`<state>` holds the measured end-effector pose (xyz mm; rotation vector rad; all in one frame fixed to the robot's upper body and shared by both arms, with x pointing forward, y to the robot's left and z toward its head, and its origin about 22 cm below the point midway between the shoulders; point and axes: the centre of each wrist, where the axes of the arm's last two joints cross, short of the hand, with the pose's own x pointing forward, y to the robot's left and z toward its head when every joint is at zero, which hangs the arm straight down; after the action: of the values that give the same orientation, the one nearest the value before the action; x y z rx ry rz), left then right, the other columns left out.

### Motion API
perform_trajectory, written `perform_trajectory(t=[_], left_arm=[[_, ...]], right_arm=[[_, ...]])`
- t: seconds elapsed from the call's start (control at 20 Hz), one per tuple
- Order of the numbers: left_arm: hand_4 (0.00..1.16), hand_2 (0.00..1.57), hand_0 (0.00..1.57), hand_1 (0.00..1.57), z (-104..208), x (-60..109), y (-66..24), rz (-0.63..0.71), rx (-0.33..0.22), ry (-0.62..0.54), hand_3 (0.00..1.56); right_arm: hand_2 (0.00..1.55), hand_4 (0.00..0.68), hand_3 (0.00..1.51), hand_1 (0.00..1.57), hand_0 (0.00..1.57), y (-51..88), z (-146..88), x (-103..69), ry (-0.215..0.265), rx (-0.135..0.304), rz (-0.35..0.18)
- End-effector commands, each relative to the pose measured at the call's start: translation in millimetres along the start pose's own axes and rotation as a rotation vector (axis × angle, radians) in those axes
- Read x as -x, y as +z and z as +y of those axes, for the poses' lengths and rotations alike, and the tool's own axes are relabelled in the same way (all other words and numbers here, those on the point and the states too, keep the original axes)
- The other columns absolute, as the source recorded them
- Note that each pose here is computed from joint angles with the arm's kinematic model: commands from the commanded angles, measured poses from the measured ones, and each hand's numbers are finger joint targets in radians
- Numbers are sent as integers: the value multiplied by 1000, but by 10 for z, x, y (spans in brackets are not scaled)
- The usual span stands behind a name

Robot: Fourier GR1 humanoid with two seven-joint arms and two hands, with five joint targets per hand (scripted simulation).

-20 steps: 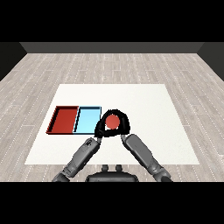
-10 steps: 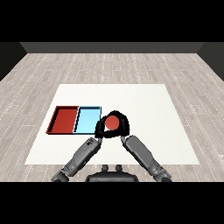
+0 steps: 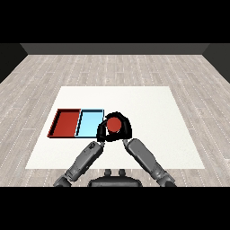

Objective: Pick the red can and put it in the red box

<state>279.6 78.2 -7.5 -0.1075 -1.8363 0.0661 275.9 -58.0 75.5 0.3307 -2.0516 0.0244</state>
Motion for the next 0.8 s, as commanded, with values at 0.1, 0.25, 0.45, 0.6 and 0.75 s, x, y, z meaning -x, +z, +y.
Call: perform_trajectory(t=[0.1, 0.25, 0.45, 0.6, 0.75], left_arm=[[1147, 1571, 1571, 1571, -35, -71, -82, -46, 5, 54, 1513], [1141, 1571, 1571, 1571, 73, -59, 215, -41, 6, 24, 1507], [1135, 1571, 1571, 1571, -128, -62, -105, -45, -11, 2, 1496], [1134, 1571, 1571, 1571, -13, -172, -257, -56, -13, 6, 1494], [1134, 1571, 1571, 1571, -141, -45, 31, -67, -12, -25, 1483]], right_arm=[[0, 0, 0, 0, 0, 23, 18, -6, 64, -8, 56], [0, 0, 0, 0, 0, 211, -54, 99, 49, -18, 86], [0, 0, 0, 0, 0, -54, -105, 103, 35, 12, 89], [0, 0, 0, 0, 0, 124, -29, 50, 56, 20, 88], [0, 0, 0, 0, 0, -100, -215, -206, 49, 17, 76]])
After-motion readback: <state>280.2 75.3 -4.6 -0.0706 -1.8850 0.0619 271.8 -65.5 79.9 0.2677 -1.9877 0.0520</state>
